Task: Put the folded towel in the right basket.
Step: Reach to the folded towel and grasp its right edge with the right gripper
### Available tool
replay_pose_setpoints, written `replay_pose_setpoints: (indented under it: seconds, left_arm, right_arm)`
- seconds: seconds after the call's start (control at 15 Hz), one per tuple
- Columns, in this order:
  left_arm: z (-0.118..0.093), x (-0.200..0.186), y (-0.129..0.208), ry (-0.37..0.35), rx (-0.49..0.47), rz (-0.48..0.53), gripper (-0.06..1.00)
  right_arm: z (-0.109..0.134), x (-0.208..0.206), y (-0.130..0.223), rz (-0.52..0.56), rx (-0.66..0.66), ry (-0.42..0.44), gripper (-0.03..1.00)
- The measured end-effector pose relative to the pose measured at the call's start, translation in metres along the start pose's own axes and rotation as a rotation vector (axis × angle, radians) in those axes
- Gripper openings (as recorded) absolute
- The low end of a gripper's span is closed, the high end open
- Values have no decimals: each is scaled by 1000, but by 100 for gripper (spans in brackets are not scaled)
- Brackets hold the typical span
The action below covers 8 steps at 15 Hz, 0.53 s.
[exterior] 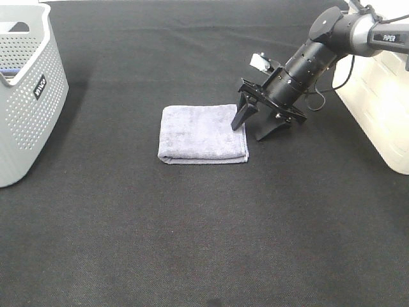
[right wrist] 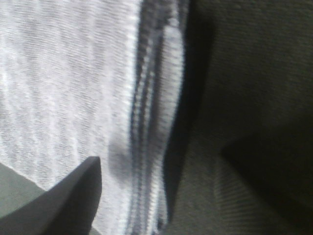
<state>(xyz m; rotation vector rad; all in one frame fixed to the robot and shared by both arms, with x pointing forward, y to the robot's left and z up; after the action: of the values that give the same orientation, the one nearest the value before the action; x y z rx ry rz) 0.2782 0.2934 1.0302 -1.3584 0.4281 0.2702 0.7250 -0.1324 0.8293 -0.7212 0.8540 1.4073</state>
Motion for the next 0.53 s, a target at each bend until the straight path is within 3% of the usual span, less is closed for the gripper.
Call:
replay_pose_setpoints:
  seconds: [0.2, 0.27, 0.47, 0.53]
  left_arm:
    - [0, 0, 0, 0, 0, 0, 97]
    - [0, 0, 0, 0, 0, 0, 97]
    - [0, 0, 0, 0, 0, 0, 97]
    - [0, 0, 0, 0, 0, 0, 97]
  right_arm:
    - [11, 14, 3, 16, -12, -27, 63]
    - [14, 19, 4, 16, -13, -32, 56]
    - [13, 25, 2, -2, -2, -28, 12]
    - [13, 25, 2, -1, -1, -28, 6]
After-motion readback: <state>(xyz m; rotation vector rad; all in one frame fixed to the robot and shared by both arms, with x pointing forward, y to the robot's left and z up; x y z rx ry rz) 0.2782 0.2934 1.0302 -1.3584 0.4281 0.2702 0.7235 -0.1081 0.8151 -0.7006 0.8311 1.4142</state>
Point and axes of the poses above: a point on each arm's last joint axis where the gripper is mounted, x pointing out along that axis toward the gripper, z along the wrist's bending axis when the last joint is at zero, y = z × x, the point moved 5 cm from there along x, pointing out along that axis toward the gripper, and after that the axes turned 14 degrees about x, right-handed, at the moved point
